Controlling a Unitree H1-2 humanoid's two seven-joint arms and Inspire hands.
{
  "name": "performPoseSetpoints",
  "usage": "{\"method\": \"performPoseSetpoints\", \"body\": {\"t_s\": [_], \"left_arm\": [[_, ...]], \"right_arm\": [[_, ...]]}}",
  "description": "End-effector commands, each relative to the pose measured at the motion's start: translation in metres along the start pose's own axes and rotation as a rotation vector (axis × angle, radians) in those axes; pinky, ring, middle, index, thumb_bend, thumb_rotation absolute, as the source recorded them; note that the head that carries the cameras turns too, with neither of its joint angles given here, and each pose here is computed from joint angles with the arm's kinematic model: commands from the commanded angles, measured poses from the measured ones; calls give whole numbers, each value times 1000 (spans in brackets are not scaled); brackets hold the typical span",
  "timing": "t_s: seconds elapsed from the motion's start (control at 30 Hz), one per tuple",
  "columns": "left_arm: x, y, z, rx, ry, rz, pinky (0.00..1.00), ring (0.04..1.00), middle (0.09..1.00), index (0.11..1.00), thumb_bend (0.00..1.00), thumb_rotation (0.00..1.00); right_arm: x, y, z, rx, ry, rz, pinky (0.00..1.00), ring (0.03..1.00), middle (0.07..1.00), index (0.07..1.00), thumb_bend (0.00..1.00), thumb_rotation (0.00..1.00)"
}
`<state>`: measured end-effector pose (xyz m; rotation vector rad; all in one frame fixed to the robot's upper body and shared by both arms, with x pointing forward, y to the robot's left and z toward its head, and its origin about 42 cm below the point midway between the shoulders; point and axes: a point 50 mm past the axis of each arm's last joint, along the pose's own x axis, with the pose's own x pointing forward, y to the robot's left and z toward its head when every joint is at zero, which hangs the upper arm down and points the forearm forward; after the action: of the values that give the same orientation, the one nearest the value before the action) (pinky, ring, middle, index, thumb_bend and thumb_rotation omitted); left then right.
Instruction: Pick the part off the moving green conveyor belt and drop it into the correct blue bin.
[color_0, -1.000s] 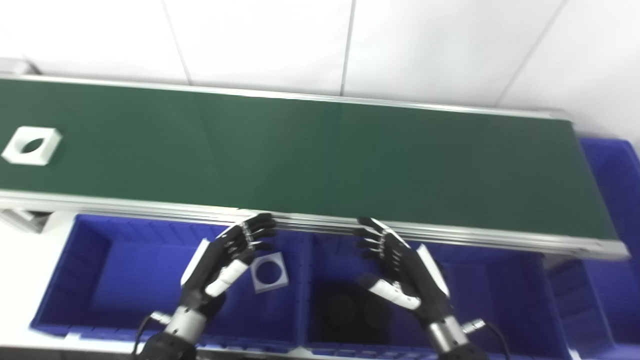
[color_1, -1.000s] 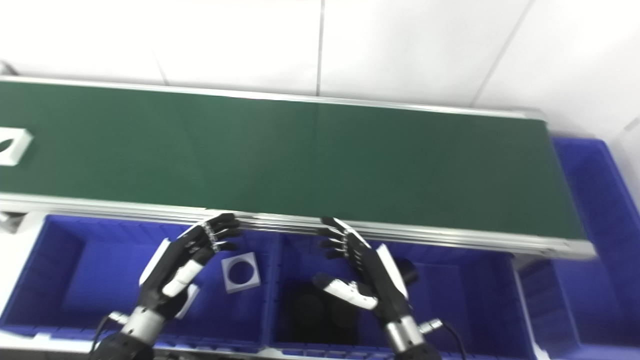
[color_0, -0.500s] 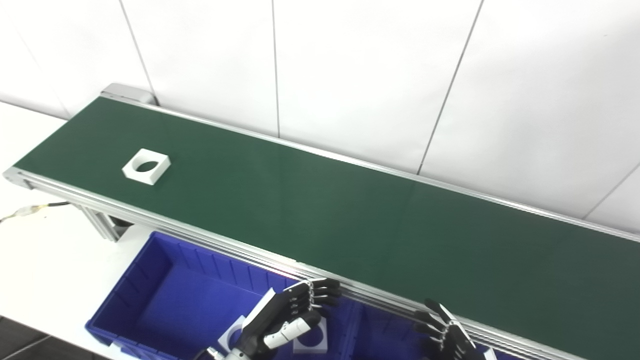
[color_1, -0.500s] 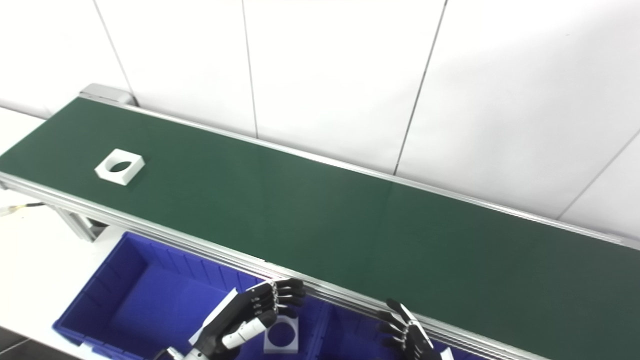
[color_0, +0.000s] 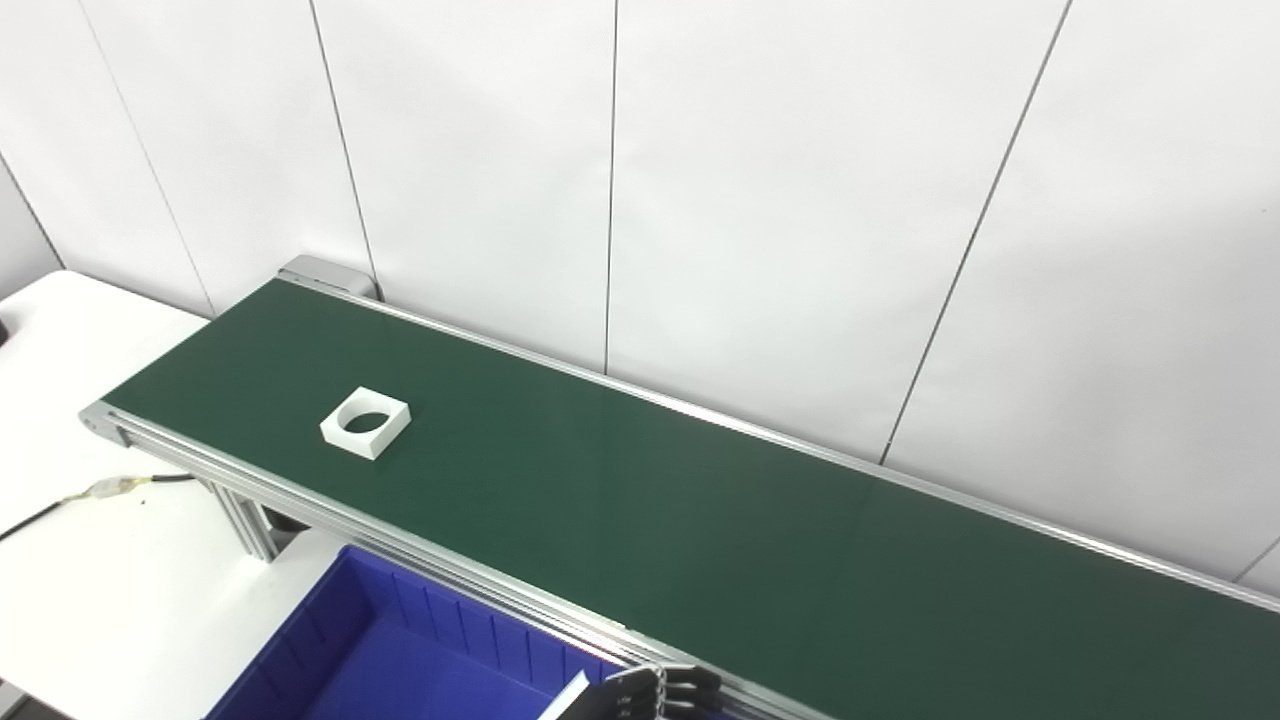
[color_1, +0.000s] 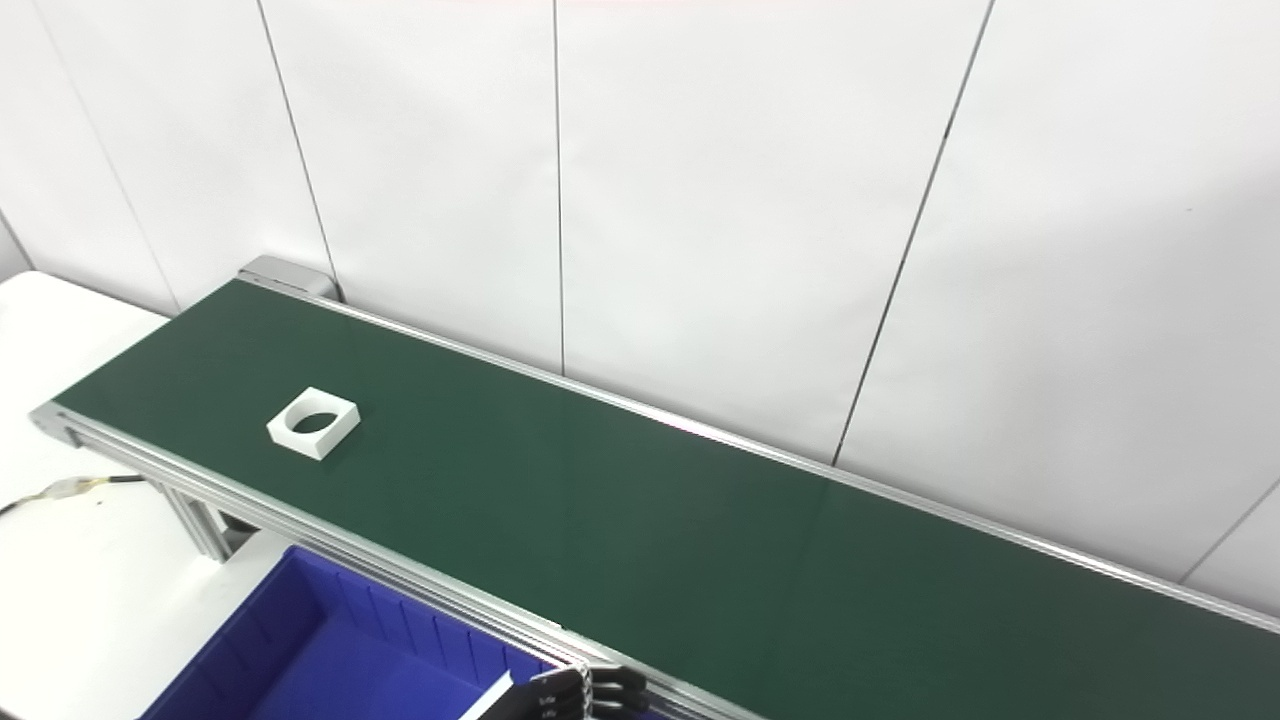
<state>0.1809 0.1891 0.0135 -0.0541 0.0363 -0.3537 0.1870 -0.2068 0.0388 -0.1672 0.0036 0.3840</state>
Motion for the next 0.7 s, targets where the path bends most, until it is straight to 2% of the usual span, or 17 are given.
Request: {"method": "performPoseSetpoints", "body": {"t_s": [0.0,0.43,0.67], "left_arm": [[7,-1,8,28,-59,-7,602,690,733,753,724,629],[7,0,12,57,-67,-12,599,679,722,740,704,588],[5,3,15,68,-74,-22,608,681,716,729,749,584]], "right_arm": [[6,-3,11,-2,-85,-8,691,782,825,920,564,584],[5,-4,9,-2,-78,0,695,783,833,931,521,565],[5,-5,7,-14,-78,2,695,779,827,928,515,566]]}}
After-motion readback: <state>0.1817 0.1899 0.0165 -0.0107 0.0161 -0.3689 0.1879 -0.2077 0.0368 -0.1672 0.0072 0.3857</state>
